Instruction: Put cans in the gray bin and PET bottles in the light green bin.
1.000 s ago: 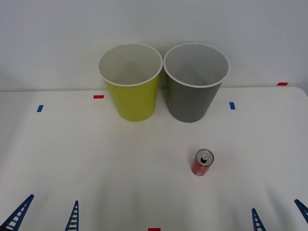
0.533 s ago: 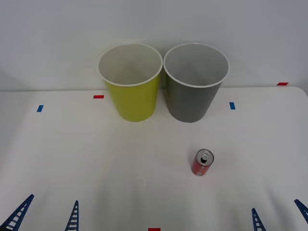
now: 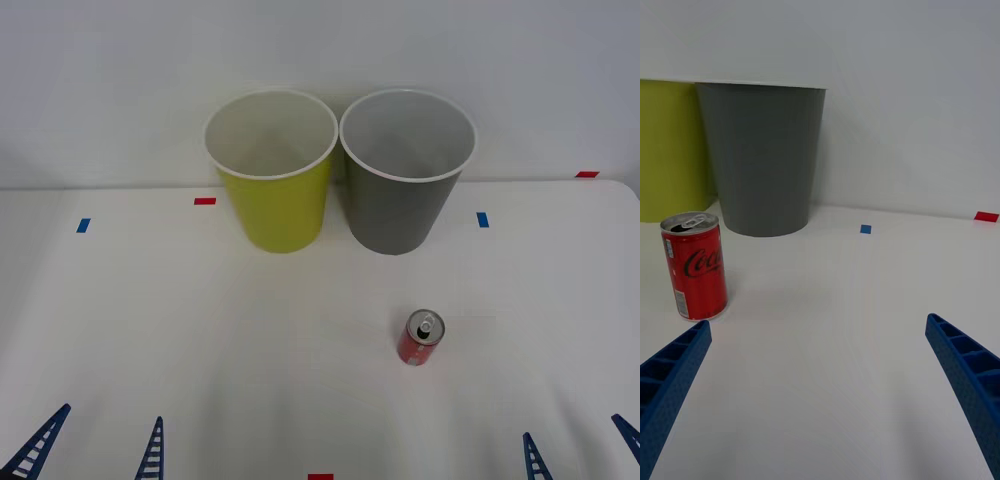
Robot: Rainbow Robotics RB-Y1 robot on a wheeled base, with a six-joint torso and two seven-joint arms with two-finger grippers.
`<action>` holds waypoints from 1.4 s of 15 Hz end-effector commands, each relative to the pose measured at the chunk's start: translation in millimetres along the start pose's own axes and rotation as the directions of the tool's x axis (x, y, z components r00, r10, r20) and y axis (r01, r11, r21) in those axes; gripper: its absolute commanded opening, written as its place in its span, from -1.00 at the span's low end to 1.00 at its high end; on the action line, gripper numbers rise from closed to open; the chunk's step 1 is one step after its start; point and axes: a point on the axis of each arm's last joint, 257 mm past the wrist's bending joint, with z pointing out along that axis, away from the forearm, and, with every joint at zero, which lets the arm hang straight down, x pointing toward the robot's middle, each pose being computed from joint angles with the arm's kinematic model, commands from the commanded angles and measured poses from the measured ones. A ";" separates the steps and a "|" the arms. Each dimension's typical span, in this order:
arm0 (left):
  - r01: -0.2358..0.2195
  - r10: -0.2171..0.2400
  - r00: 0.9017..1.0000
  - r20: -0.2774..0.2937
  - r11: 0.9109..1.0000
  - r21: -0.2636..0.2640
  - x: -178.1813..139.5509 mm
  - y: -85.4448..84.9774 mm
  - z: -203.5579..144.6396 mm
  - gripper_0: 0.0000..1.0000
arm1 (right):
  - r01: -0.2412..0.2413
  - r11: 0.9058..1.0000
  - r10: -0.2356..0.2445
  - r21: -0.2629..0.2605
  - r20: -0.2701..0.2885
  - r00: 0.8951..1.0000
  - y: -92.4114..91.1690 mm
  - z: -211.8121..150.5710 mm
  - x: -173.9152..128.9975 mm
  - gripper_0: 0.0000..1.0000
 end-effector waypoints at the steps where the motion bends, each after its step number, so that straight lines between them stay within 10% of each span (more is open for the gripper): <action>1: 0.000 0.000 1.000 0.000 1.000 0.000 0.0 0.0 0.0 1.00 | 0.000 1.000 0.000 0.000 0.000 1.000 0.0 0.0 0.0 1.00; 3: 0.000 0.000 1.000 0.000 1.000 0.000 0.0 0.0 0.0 1.00 | -0.016 0.999 0.018 0.029 -0.071 0.997 -2.0 -11.6 28.7 1.00; 9: 0.000 0.000 1.000 0.000 1.000 0.000 0.0 0.0 0.0 1.00 | 0.019 1.000 -0.020 0.012 0.007 1.000 -4.4 -14.3 18.2 1.00; 16: 0.000 0.000 1.000 0.000 1.000 0.000 0.0 0.0 0.0 1.00 | 0.056 0.972 -0.042 -0.230 0.067 0.997 40.8 -13.8 37.1 1.00; 21: 0.000 0.000 1.000 0.000 1.000 0.000 0.0 0.0 0.0 1.00 | 0.051 0.964 -0.024 -0.260 0.108 0.994 69.3 41.8 50.8 1.00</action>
